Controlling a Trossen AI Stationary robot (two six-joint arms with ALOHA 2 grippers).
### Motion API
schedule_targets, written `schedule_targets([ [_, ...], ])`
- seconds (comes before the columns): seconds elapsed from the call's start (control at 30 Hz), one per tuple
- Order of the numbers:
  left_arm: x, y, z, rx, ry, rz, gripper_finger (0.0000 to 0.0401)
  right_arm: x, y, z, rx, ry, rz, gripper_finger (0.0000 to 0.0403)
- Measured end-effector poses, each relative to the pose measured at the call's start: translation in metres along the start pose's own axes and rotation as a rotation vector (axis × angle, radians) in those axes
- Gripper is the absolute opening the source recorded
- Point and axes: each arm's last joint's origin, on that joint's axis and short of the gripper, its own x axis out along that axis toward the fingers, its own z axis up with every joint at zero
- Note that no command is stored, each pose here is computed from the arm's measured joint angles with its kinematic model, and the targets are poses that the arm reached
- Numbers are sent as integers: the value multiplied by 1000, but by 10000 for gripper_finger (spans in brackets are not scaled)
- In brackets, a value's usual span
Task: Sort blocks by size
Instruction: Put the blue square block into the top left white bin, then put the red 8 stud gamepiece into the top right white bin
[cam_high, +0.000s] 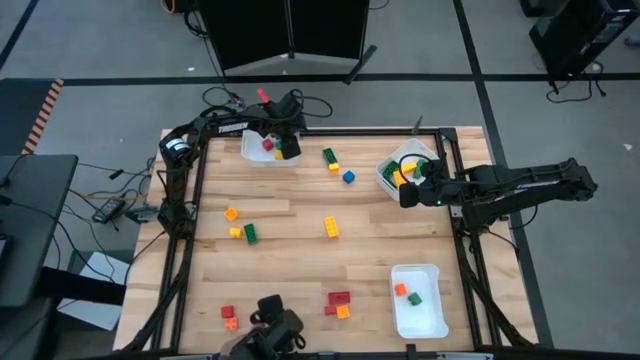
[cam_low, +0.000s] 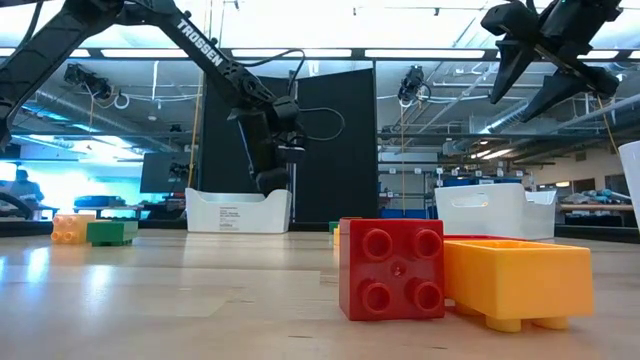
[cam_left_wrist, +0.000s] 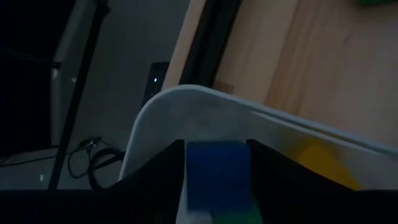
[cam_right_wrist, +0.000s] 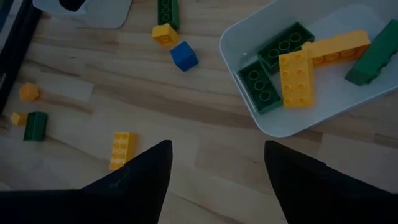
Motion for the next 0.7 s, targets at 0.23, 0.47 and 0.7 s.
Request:
schedule_targets([
  [0.23, 0, 0, 0, -2, -3, 0, 228, 0, 0, 0, 0, 0, 0, 265],
  [0.47, -2, 1, 0, -43, 11, 7, 233, 0, 0, 0, -1, 0, 0, 268],
  [0.7, -26, 10, 11, -121, 79, -22, 234, 0, 0, 0, -5, 0, 0, 266],
])
